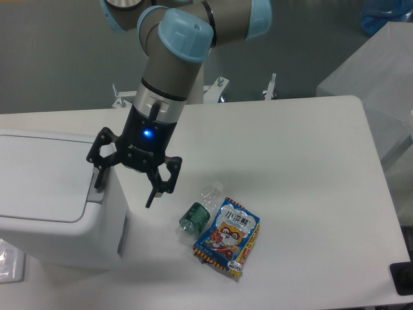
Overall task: Open the trash can
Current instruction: 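Lower the gripper fingers onto the lid's edge, then push the trash can lid open with the gripper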
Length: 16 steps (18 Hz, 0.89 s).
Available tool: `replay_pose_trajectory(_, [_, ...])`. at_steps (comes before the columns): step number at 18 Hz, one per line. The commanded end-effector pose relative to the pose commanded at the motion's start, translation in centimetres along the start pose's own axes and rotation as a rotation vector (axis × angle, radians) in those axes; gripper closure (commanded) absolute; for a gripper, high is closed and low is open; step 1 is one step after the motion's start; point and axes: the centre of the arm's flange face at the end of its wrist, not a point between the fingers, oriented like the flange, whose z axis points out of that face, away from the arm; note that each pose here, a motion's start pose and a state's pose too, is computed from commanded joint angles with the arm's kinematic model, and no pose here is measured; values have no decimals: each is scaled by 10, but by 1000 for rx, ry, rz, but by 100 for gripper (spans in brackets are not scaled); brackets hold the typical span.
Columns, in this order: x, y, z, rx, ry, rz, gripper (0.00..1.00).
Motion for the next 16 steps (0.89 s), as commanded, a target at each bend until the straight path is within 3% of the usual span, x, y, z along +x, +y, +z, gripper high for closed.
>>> replay_pose_trajectory(16, [0, -9, -6, 15, -6, 11, 0])
